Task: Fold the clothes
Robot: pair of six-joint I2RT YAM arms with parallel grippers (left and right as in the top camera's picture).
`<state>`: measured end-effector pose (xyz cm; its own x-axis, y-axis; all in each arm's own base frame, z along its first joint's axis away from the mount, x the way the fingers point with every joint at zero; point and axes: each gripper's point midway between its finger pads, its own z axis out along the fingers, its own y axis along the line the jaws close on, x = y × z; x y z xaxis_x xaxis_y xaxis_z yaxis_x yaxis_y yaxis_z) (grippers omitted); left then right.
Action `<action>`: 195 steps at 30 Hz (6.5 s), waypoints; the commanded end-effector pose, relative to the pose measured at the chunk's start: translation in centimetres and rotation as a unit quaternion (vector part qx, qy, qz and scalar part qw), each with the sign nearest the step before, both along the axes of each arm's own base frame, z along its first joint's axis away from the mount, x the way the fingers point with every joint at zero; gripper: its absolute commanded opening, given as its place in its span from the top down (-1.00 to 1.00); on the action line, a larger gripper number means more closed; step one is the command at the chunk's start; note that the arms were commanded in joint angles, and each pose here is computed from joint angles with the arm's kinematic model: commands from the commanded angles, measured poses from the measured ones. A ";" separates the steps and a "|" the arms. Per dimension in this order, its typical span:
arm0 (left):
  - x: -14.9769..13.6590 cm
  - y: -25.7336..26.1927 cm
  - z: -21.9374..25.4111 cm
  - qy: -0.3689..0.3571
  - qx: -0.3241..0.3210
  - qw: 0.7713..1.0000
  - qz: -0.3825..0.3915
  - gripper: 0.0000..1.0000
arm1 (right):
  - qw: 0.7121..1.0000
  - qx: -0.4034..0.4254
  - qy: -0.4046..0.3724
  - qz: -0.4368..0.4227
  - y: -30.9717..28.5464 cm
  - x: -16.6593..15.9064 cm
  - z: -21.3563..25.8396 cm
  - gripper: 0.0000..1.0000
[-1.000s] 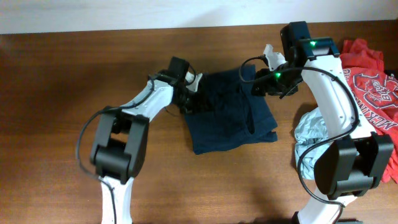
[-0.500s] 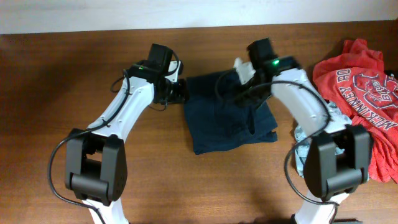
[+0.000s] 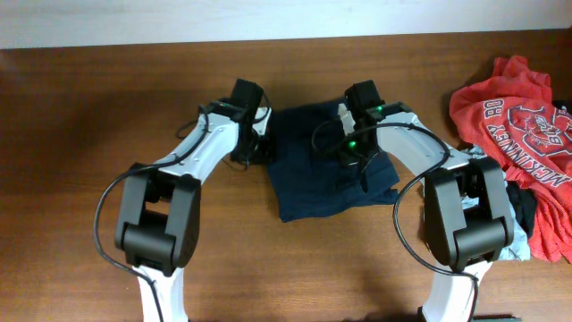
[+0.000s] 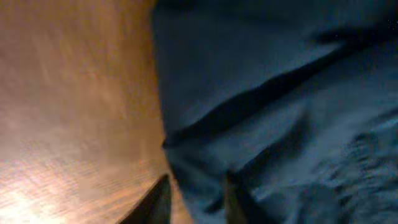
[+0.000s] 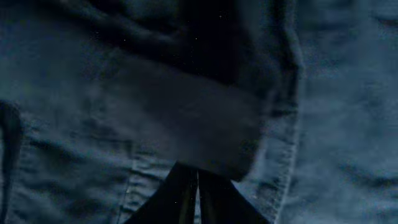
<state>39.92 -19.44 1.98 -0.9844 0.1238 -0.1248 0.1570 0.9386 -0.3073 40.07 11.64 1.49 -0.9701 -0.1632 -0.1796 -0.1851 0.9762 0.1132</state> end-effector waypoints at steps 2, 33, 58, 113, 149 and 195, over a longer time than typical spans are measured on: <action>-1.3 -0.5 -1.0 0.044 -0.029 0.999 0.006 -0.02 | 0.999 -0.031 0.005 -0.033 -1.2 -0.2 -0.4 0.82; -4.0 -8.3 -2.0 0.211 -0.211 0.948 0.112 -0.24 | 0.999 0.033 0.022 -0.016 1.4 -0.8 -0.3 0.81; 3.3 7.9 2.2 0.085 -0.180 0.951 0.237 0.99 | 0.984 0.068 -0.164 0.021 0.7 -2.6 19.9 0.84; -5.5 42.3 20.2 -0.223 -0.009 0.876 0.427 0.93 | 0.988 0.060 -0.137 0.042 0.4 -4.6 19.7 0.75; -7.6 15.1 33.3 -0.434 0.091 0.892 -0.093 -0.99 | 0.932 -0.019 -0.331 -0.148 -8.2 -11.2 33.9 -0.97; -7.6 15.1 33.3 -0.434 0.091 0.892 -0.093 -0.99 | 0.893 0.007 -0.399 -0.209 -12.8 -19.1 14.8 -0.97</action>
<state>32.35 -4.18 35.21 -0.4972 0.3551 -0.7916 0.4081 0.9009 0.1479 21.08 -2.46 17.83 -0.5150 0.1852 -0.8370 0.2307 0.9703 0.0728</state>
